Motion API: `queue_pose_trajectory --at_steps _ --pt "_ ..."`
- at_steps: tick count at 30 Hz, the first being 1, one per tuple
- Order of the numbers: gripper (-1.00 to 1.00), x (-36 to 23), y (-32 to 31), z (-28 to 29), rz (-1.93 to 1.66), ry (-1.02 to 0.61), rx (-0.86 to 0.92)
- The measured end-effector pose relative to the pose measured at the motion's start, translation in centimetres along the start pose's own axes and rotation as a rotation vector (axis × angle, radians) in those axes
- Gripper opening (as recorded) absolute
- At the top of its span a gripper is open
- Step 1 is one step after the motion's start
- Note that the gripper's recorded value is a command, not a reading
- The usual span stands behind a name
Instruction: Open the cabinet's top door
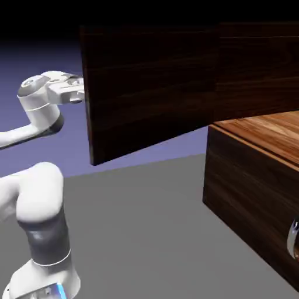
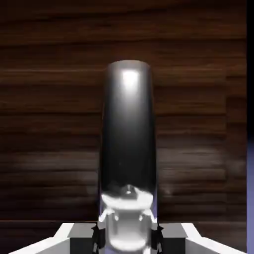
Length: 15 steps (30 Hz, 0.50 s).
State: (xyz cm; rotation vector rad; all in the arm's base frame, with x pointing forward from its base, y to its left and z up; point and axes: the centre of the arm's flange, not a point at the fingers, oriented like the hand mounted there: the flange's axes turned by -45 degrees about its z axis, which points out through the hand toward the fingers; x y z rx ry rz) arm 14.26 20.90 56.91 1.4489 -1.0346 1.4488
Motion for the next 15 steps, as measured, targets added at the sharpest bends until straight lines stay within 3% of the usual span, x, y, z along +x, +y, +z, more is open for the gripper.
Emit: queue_pose_trajectory --at_steps 15 --pt "-1.0 0.0 -6.1 -13.4 0.0 0.0 -0.282"
